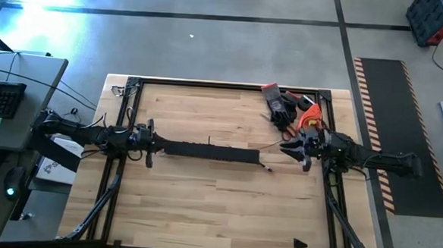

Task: Ziptie cables
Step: Return to Home Position

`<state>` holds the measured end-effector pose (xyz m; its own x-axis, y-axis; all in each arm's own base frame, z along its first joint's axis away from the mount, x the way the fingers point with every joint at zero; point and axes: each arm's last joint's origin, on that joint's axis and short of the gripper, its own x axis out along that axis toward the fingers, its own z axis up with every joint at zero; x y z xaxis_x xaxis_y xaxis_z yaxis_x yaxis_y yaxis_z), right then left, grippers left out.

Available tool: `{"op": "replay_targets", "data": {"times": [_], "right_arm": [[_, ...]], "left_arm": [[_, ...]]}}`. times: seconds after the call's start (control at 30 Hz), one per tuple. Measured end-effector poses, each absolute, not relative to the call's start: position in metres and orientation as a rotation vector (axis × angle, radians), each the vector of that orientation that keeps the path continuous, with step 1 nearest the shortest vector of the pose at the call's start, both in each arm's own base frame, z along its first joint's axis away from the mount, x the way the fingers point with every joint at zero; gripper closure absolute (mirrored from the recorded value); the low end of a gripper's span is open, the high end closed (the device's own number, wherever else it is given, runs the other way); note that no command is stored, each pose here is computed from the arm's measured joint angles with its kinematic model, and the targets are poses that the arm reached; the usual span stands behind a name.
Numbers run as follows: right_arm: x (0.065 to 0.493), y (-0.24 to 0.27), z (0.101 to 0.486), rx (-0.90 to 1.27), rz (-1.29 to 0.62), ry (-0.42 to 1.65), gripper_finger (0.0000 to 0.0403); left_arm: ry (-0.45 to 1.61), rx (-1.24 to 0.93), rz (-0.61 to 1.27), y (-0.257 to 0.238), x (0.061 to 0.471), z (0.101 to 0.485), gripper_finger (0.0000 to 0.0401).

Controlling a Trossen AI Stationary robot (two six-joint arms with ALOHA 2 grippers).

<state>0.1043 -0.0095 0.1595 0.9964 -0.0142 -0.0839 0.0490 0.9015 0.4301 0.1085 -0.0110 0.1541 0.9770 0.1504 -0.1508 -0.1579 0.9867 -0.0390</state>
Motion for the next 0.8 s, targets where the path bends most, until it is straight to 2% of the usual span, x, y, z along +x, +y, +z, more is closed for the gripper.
{"op": "replay_targets", "data": {"times": [0.27, 0.8], "right_arm": [[0.097, 0.003, 0.177, 0.432, 0.116, -0.092, 0.0306], [0.098, 0.006, 0.169, 0.436, 0.127, 0.000, 0.0306]], "left_arm": [[0.138, -0.051, 0.125, -0.015, 0.108, 0.155, 0.0401], [0.152, -0.046, 0.121, -0.015, 0.108, 0.154, 0.0401]]}}
